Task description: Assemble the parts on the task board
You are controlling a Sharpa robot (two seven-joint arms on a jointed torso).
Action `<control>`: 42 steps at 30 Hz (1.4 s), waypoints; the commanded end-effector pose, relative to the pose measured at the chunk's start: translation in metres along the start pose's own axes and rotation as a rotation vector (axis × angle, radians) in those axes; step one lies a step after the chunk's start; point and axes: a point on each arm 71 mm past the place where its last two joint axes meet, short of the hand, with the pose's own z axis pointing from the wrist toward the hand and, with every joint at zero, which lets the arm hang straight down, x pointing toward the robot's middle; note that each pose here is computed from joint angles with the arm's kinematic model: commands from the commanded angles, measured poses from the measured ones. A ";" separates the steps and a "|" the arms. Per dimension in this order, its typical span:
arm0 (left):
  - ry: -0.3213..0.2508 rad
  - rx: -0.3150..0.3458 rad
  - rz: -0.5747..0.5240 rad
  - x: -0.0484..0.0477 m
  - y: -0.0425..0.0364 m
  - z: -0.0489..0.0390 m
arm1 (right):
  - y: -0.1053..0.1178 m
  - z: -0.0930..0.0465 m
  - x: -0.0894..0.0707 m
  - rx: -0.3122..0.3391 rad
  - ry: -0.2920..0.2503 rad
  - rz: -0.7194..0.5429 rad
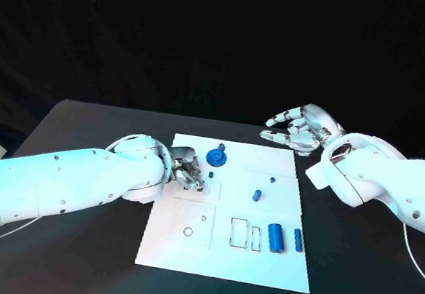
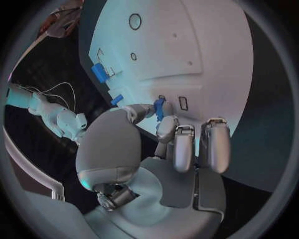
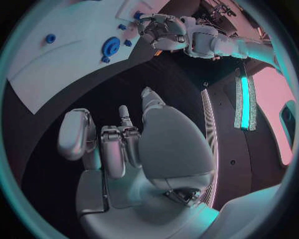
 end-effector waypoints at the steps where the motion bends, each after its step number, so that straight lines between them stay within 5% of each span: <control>1: 0.036 -0.006 0.003 0.0039 0.0003 0.0009 | 0.000 0.000 0.001 -0.007 0.015 -0.005; 42: 0.096 -0.018 -0.041 0.0085 0.0034 -0.0013 | -0.001 0.000 0.003 -0.001 0.020 -0.005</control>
